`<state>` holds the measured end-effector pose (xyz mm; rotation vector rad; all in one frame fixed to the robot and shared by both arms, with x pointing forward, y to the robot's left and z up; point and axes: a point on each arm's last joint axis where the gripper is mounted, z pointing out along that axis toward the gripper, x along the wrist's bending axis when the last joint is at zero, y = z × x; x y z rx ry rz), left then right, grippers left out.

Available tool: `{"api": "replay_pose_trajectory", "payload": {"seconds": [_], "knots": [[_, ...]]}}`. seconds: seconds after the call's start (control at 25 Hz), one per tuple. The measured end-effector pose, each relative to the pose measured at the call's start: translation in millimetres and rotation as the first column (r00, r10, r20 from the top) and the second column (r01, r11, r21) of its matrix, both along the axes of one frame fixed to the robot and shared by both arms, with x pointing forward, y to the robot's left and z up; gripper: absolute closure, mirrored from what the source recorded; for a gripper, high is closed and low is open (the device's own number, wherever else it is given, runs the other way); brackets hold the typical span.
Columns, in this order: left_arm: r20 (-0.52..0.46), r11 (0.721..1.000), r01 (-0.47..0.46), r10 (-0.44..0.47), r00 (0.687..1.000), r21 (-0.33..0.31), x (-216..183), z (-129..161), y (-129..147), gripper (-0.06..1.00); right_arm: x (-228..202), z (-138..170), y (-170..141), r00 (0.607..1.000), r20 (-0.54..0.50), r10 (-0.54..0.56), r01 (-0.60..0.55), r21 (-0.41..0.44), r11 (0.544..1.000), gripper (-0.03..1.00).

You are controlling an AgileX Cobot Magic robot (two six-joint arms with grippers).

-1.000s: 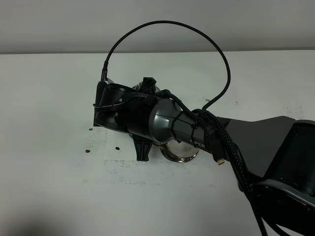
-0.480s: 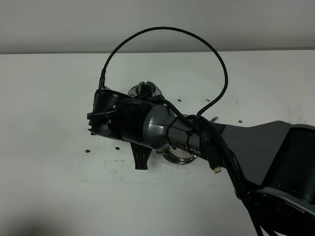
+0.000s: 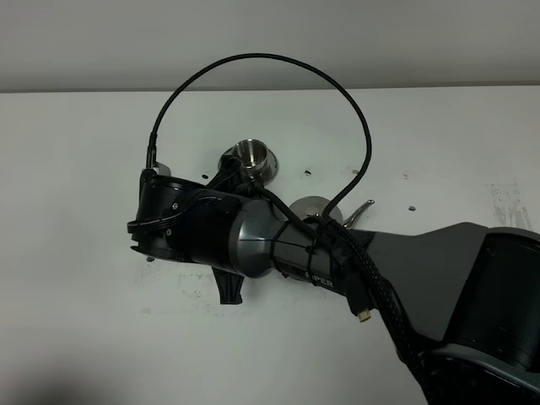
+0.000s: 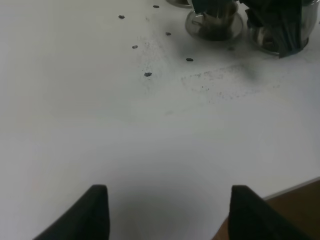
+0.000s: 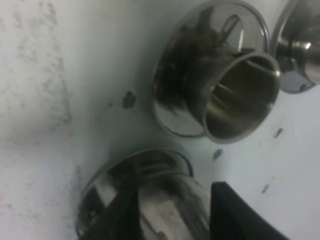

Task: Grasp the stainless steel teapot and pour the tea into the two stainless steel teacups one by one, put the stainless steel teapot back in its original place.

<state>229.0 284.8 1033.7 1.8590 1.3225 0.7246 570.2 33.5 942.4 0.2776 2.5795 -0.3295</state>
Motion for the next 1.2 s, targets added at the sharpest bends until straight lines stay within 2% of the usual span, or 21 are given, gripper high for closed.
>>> {"api": "replay_pose_trajectory", "payload": {"seconds": [0.32,0.56,0.72,1.2], "knots": [[0.000,1.000,0.000,0.000,1.000,0.000,0,0,0,0.42,6,-1,3,0.997,0.062,0.045,-0.045,-0.003,0.999,0.61],[0.000,1.000,0.000,0.000,1.000,0.000,0,0,0,0.42,7,-24,2,0.999,0.028,0.033,-0.032,-0.060,0.998,0.61],[0.000,1.000,0.000,0.000,1.000,0.000,0,0,0,0.42,6,-25,0,1.000,0.019,0.023,-0.021,-0.075,0.997,0.61],[0.000,1.000,0.000,0.000,1.000,0.000,0,0,0,0.42,-2,-27,6,1.000,-0.005,0.004,-0.004,-0.049,0.999,0.61]]}}
